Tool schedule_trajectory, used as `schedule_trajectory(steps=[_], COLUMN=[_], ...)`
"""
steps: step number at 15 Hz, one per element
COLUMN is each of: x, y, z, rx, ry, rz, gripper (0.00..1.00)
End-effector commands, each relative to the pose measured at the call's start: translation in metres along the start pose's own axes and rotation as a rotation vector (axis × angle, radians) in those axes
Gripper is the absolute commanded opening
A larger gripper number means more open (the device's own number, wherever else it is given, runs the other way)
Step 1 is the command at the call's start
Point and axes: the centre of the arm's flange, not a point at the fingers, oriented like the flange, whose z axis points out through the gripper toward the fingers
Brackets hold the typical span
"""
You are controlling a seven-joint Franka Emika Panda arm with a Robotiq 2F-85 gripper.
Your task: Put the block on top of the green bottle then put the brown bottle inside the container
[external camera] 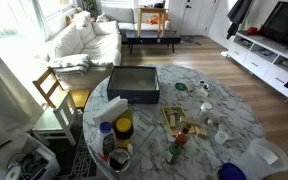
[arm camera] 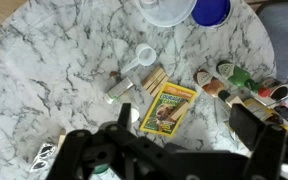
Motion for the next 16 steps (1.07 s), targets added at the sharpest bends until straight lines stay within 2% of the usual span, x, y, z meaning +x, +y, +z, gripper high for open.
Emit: schedule_trajectory(steps=[1, 13, 16], x=[0.0, 0.0, 0.001], y=[0.0, 0.0, -0.046], z=[0.0, 0.0, 0.023], rx=[0.0, 0.0, 0.002], ry=[0.0, 0.0, -0.056], rz=[0.0, 0.0, 0.003], gripper=[1.0, 1.0, 1.0])
